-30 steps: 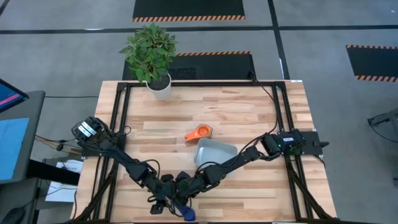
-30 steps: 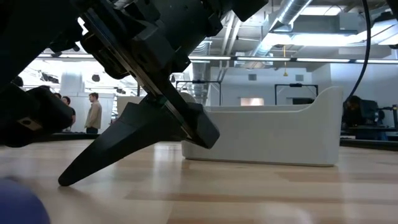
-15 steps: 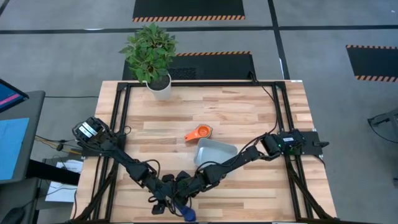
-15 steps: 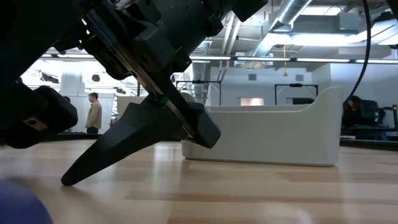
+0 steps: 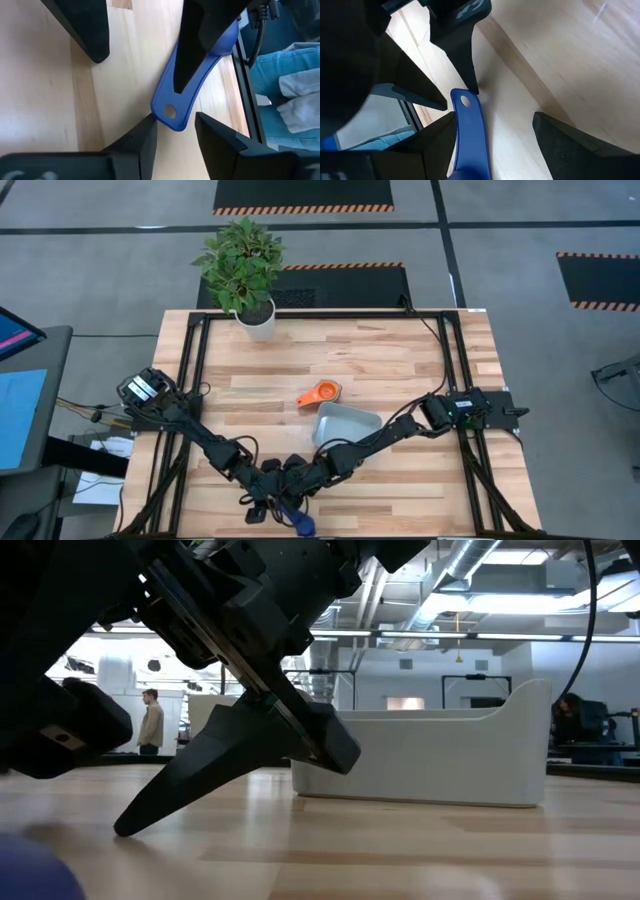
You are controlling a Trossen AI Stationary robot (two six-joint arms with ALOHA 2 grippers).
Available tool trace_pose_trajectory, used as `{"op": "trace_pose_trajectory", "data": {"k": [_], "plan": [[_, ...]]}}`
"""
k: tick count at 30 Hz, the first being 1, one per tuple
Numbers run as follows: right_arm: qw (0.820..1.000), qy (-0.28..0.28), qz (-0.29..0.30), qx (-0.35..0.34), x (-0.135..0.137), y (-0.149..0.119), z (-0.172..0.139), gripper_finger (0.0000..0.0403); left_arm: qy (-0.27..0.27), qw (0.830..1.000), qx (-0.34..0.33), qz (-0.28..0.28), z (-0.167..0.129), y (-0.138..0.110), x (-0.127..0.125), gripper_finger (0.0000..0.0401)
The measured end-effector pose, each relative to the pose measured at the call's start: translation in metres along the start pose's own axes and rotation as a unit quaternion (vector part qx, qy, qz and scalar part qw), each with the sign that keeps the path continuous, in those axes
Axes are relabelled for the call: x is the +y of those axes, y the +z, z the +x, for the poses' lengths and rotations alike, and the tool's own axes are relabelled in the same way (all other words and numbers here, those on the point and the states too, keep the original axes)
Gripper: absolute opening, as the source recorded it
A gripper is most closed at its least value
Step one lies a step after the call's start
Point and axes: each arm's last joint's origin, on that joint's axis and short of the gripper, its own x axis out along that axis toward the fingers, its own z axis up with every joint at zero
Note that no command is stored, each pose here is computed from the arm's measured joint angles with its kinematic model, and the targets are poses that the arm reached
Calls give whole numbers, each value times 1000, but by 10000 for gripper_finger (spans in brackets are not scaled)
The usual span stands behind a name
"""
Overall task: Nest measuring cups in basket
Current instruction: Stack the dark blue measuring cup on top of the orange measuring cup
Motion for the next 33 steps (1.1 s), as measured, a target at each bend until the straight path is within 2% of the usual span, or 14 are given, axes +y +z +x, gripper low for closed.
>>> {"op": "trace_pose_trajectory", "data": {"k": [14, 26, 33], "plan": [[1000, -3, 0, -3, 0, 0, 0, 290, 23, 999, -14, 19, 0, 1, 2, 6], [1000, 3, 7, 14, 1, -1, -1, 290, 38, 999, -17, 23, 0, 0, 3, 1], [999, -17, 6, 33, 6, -1, -6, 290, 44, 999, -19, 21, 0, 2, 4, 0]]}}
